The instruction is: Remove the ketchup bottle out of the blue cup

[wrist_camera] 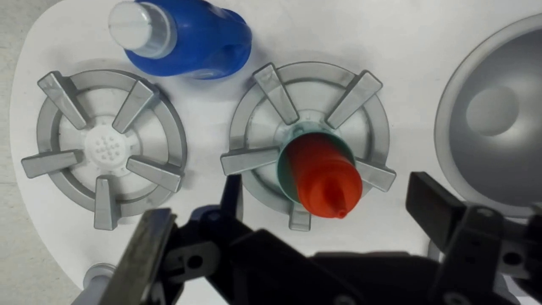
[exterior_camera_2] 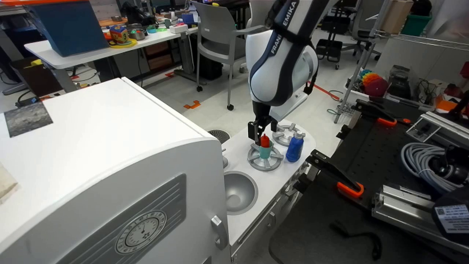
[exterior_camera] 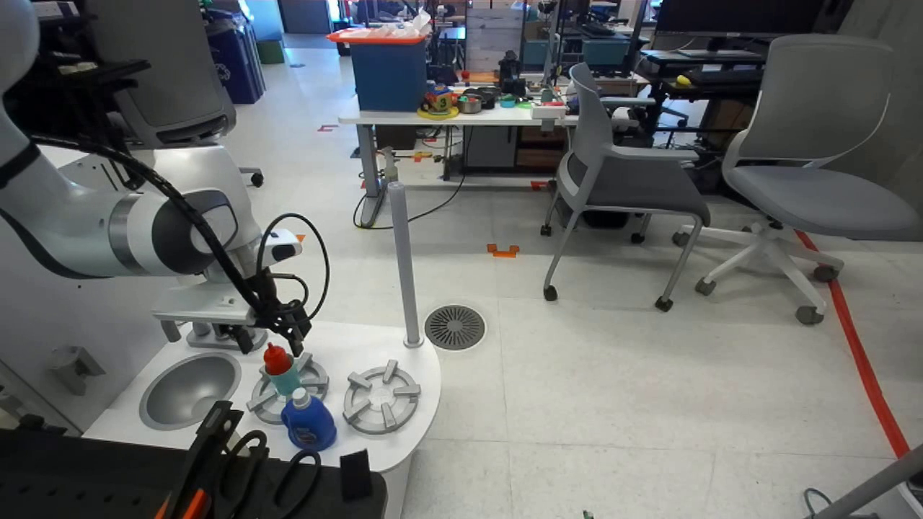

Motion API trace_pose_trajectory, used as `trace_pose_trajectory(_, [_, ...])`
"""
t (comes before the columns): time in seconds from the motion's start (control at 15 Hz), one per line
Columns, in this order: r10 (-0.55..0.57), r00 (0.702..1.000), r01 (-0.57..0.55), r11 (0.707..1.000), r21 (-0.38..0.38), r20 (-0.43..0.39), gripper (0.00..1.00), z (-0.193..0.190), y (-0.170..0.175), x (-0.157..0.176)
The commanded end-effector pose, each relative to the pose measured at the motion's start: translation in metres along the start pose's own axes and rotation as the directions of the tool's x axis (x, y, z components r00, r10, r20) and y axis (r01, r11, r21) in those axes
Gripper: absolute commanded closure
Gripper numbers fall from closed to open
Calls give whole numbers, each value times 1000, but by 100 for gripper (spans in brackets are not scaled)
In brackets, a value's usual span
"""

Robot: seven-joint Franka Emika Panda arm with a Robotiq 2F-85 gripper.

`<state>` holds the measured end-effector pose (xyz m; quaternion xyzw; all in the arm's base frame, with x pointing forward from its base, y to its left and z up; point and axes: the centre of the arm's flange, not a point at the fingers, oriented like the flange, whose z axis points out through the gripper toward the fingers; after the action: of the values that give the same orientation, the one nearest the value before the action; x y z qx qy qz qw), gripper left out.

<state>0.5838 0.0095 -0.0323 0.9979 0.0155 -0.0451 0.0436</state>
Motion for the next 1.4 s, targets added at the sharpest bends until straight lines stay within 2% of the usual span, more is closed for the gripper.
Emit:
trace_pose_trajectory(0.0, [1, 1000, -1, 999, -47, 1, 32, 13, -3, 12])
trace_pose_trajectory(0.2, [-11, 1000, 11, 998, -56, 7, 58, 19, -6, 9])
trace_pose_trajectory(0.47, [-20, 1000, 20, 998, -56, 4, 85, 16, -13, 9])
trace_pose_trajectory(1.33, [51, 999, -51, 997, -61, 3, 86, 0, -8, 4])
